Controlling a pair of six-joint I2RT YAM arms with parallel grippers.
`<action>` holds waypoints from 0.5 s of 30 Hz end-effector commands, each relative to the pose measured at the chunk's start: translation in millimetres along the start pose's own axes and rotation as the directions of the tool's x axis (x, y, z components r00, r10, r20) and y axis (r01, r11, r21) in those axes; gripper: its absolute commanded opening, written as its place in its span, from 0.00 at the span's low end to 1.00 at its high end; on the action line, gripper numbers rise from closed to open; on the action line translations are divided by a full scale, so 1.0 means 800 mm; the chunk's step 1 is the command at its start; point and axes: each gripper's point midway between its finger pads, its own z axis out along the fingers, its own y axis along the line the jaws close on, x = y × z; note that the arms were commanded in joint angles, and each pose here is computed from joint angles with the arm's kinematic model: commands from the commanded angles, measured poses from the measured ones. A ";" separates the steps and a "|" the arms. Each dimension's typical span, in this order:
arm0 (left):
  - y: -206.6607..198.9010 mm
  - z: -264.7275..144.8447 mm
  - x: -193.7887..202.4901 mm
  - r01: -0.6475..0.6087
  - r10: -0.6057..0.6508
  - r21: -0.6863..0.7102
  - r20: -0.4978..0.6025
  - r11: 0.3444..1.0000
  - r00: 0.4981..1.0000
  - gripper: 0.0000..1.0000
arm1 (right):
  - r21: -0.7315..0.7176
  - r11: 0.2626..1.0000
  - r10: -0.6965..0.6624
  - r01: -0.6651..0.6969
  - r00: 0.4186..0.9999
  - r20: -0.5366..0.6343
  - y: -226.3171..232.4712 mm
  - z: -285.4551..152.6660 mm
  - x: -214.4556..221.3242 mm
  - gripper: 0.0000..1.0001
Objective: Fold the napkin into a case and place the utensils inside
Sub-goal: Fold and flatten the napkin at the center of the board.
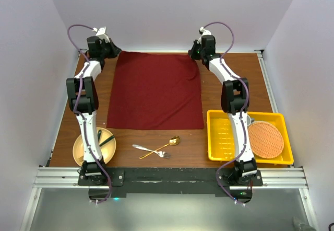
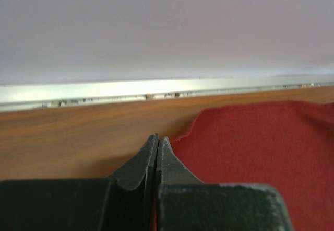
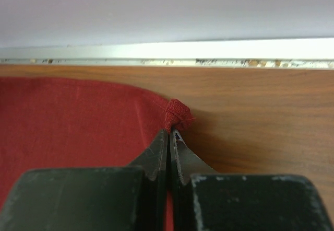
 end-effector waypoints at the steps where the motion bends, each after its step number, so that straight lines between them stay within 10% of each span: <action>1: -0.008 -0.048 -0.037 -0.057 0.056 0.030 0.015 0.998 0.998 0.00 | -0.090 0.995 -0.044 0.047 0.998 0.033 0.044 -0.053 -0.049 0.00; 15: -0.020 -0.169 0.017 -0.084 0.089 0.046 -0.133 0.995 0.987 0.00 | -0.154 0.984 -0.110 0.085 0.980 -0.163 0.057 -0.148 0.007 0.00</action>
